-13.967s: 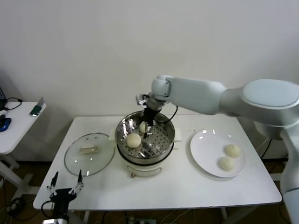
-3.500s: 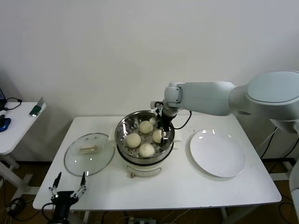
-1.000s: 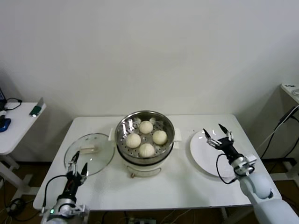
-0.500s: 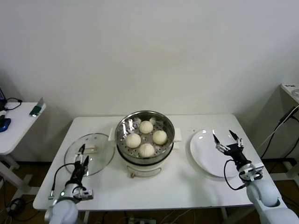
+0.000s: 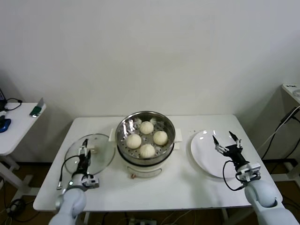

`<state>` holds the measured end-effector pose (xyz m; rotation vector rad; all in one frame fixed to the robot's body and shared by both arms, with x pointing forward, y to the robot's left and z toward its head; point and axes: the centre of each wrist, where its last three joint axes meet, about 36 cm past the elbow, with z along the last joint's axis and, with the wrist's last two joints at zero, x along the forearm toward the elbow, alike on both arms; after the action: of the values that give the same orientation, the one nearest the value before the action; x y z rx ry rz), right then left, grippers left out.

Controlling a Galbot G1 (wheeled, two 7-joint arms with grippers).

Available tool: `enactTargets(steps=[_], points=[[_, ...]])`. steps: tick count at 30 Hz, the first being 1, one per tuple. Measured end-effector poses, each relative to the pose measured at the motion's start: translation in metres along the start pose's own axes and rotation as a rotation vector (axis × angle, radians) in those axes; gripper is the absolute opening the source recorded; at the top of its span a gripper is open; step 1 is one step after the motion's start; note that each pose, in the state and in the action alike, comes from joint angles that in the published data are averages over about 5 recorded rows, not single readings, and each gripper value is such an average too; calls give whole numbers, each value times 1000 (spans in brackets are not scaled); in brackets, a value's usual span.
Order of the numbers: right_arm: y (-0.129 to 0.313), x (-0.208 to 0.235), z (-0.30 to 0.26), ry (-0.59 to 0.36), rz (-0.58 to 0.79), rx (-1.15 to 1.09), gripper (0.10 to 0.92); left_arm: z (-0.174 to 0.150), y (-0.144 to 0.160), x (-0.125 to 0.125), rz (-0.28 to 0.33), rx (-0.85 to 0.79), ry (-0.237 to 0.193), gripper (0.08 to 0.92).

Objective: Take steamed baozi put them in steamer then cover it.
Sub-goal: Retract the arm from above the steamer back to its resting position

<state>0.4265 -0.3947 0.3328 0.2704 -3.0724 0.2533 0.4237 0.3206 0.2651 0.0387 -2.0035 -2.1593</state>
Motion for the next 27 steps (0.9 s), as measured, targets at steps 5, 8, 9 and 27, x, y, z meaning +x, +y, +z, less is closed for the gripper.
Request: enactTargets(steps=[5,8,9,27], points=[[2,-1,3,6,1,9,823,-5,-1,-11,2,-1,18,823],[4,-2,4,8,0,13,823,-6,-1,-18,3,-2,29,823],[5,-2,5,9,0,15,823,-6,-1,-20,2,-2,34,823],[9,-1,14,23,6,32,823,-9,-4,-37,33,17,58,559]])
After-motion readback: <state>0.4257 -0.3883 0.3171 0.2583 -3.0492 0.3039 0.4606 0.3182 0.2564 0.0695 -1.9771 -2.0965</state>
